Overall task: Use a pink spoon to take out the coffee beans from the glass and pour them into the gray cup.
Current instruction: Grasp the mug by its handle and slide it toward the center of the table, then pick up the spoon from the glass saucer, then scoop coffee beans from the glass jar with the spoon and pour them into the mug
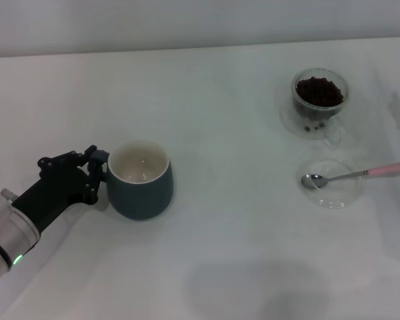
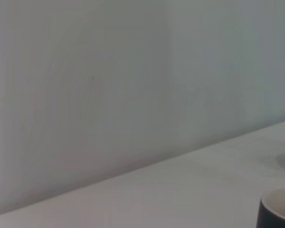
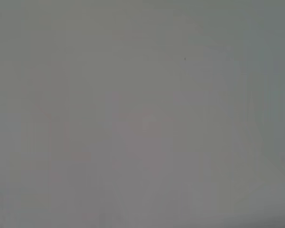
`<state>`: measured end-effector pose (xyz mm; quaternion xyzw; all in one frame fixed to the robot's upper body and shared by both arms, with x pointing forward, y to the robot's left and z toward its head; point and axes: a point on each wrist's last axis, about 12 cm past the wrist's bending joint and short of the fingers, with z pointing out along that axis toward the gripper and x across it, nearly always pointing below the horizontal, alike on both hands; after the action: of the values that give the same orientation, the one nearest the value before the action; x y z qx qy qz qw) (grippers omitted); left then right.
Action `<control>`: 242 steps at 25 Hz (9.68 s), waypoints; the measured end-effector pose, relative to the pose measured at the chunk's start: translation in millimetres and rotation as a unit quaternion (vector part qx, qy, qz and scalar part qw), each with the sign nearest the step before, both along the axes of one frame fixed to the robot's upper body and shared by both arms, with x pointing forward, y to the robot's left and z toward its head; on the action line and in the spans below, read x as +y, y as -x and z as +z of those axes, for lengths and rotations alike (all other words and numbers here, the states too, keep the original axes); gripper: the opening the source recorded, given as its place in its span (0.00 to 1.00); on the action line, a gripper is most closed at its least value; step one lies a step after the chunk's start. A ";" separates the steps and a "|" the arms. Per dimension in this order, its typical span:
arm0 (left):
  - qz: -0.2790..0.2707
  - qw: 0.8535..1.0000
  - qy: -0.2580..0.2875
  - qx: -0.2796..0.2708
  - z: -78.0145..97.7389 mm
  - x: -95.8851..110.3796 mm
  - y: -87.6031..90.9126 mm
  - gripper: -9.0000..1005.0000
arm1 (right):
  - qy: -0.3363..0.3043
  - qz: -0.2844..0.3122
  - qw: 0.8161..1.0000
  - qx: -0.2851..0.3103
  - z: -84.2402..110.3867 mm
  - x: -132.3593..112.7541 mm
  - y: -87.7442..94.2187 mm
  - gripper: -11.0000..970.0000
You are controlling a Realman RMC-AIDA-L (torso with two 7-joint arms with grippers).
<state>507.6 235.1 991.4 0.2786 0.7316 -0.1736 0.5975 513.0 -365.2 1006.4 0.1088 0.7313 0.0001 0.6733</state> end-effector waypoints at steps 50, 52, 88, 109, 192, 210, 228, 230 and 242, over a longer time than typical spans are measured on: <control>-0.128 0.991 -0.034 -0.001 3.6 -59.4 -0.2 0.13 | 0.017 0.004 1.000 -0.013 6.6 -5.9 -3.4 0.86; -0.128 0.991 -0.033 -0.001 3.4 -58.8 0.6 0.14 | 0.017 0.004 1.000 -0.013 6.4 -6.1 -3.1 0.86; -0.079 0.997 0.014 0.025 -10.5 -42.0 40.1 0.87 | 0.017 -0.003 1.000 -0.018 3.2 -10.8 10.6 0.86; 0.151 0.979 0.129 -0.035 -5.0 39.8 72.6 0.87 | -0.066 -0.015 0.998 -0.020 -6.3 -23.8 41.4 0.86; 0.228 0.959 0.150 -0.082 13.1 62.0 34.3 0.86 | -0.349 0.208 0.914 0.001 14.9 -24.2 86.0 0.17; 0.228 0.960 0.147 -0.076 12.3 61.0 31.4 0.86 | -0.146 0.324 0.932 -0.066 100.8 -21.7 -25.7 0.16; 0.231 0.959 0.148 -0.068 9.7 59.4 33.4 0.86 | -0.031 0.336 0.941 -0.011 84.2 -5.7 -31.9 0.17; 0.232 0.959 0.147 -0.068 9.5 59.6 33.6 0.86 | -0.028 0.334 0.942 -0.005 82.5 -5.0 -33.1 0.17; 0.236 0.958 0.147 -0.065 7.6 61.5 37.9 0.86 | -0.010 0.324 0.946 0.029 70.1 2.0 -38.5 0.17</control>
<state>469.7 296.6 998.9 0.0179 0.7027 -0.1147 0.7020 551.5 -363.2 1076.6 -0.1272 0.7464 0.2224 0.6142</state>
